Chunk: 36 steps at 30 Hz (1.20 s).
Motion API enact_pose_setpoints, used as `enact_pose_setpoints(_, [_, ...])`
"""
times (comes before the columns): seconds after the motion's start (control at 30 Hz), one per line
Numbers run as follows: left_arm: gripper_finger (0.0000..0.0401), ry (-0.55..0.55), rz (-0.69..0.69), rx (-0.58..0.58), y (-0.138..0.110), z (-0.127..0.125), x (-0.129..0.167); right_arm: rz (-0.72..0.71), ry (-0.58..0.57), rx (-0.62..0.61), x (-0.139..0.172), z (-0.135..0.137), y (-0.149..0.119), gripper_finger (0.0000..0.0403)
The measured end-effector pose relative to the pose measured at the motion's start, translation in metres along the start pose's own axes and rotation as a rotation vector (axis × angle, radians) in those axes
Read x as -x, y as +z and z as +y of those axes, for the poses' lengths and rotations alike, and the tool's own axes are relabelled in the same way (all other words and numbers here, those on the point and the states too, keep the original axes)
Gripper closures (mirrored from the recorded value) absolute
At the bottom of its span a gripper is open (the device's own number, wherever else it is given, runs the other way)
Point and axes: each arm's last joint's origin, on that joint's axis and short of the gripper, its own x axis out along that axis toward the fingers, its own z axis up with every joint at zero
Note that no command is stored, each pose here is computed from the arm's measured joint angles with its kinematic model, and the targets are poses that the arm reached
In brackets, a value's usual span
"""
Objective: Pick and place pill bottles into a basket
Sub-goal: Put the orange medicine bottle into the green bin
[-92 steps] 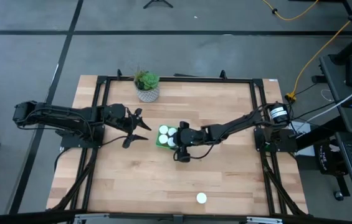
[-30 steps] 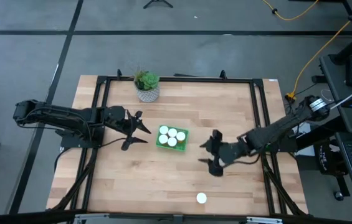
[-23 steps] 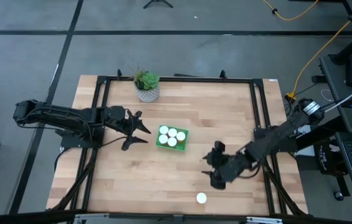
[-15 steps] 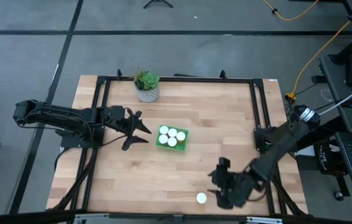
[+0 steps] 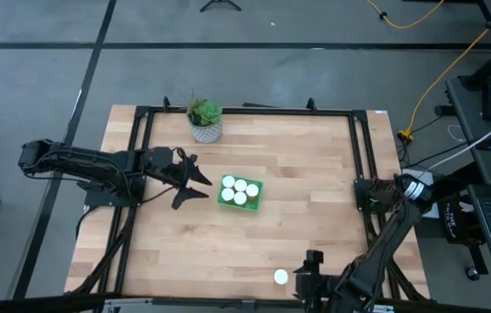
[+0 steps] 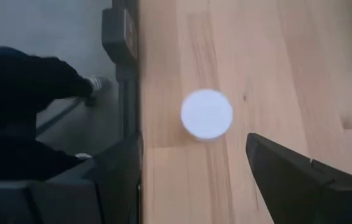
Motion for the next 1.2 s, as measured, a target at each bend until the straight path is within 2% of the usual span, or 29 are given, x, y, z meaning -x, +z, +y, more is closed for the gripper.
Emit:
enact_pose_setpoints(0.27, [0.0191, -0.001, -0.016, 0.019, 0.002, 0.0, 0.0, 0.01, -0.013, 0.01, -0.012, 0.0, -0.008, 0.0116])
enact_pose_setpoints(0.47, [0.0191, 0.049, -0.027, 0.012, 0.002, 0.001, 0.0, 0.0, -0.029, -0.009, -0.027, -0.006, -0.009, 0.0116])
enact_pose_setpoints(0.73, [0.0191, 0.042, -0.025, 0.01, 0.002, 0.001, 0.0, 0.002, -0.019, -0.046, -0.05, -0.018, -0.018, 0.0116])
enact_pose_setpoints(1.03, [0.0191, 0.043, -0.017, 0.011, 0.001, 0.001, 0.0, -0.005, 0.041, -0.067, -0.065, -0.022, -0.022, 0.0116])
enact_pose_setpoints(1.2, [0.0191, 0.043, -0.016, 0.012, 0.001, 0.001, 0.0, 0.008, 0.034, -0.077, -0.073, -0.03, -0.024, 0.0116])
